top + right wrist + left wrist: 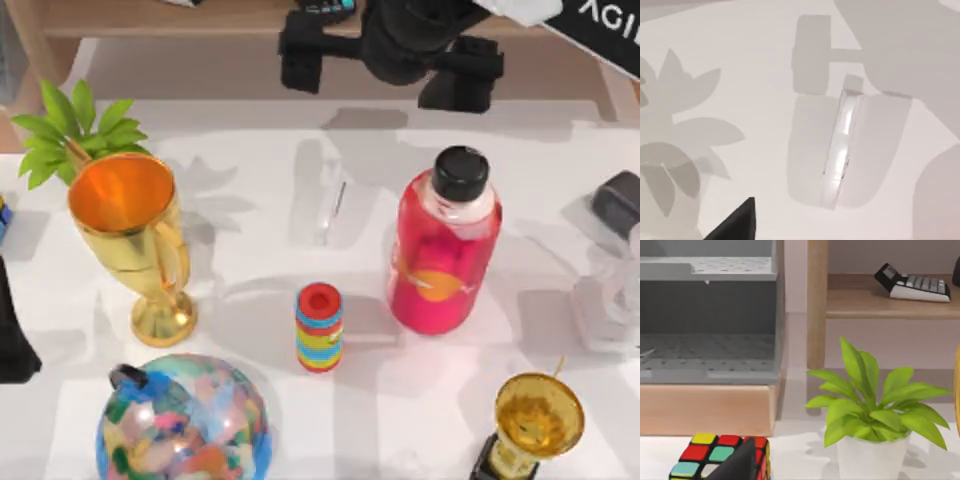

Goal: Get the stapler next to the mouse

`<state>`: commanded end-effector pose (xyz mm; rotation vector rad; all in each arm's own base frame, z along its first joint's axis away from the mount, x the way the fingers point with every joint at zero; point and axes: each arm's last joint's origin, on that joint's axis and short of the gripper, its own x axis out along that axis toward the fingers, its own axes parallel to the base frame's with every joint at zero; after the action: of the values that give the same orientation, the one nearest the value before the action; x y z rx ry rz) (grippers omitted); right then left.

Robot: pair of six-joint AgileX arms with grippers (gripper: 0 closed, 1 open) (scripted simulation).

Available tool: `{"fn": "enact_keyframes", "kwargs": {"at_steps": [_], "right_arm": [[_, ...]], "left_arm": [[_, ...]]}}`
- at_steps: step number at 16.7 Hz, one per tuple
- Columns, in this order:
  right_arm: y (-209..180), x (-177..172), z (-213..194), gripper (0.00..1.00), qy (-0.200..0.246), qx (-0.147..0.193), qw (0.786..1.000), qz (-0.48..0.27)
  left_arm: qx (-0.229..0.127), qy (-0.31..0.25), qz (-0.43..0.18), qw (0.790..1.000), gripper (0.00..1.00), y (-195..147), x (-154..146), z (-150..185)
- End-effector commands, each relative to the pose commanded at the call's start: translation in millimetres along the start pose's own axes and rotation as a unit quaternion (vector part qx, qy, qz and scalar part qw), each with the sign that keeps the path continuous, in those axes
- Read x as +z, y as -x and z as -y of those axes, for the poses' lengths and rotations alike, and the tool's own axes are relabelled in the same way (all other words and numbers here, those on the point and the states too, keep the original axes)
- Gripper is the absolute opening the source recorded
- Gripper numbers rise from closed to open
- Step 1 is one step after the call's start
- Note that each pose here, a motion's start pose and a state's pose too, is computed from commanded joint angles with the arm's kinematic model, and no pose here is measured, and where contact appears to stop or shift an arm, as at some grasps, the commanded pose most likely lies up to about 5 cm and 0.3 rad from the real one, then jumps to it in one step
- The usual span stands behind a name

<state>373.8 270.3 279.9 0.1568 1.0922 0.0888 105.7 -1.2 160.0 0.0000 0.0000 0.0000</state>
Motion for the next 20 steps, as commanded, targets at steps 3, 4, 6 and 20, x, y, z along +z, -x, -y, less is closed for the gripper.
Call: {"fn": "enact_keyframes", "kwargs": {"at_steps": [3,4,6,20], "right_arm": [[-51.2,1.3,-25.8,1.00,-0.032,-0.038,0.998,-0.028],[-67.0,-0.8,-31.2,1.00,-0.042,-0.051,0.997,-0.036],[-94.8,-7.3,-38.0,1.00,-0.058,-0.077,0.994,-0.051],[-150.8,-24.1,-36.8,1.00,-0.076,-0.120,0.987,-0.076]], "left_arm": [[0.000,0.000,0.000,1.000,1.00,0.0,0.0,0.0],[0.000,0.000,0.000,1.000,1.00,0.0,0.0,0.0],[0.000,0.000,0.000,1.000,1.00,0.0,0.0,0.0],[0.000,0.000,0.000,1.000,1.00,0.0,0.0,0.0]]}}
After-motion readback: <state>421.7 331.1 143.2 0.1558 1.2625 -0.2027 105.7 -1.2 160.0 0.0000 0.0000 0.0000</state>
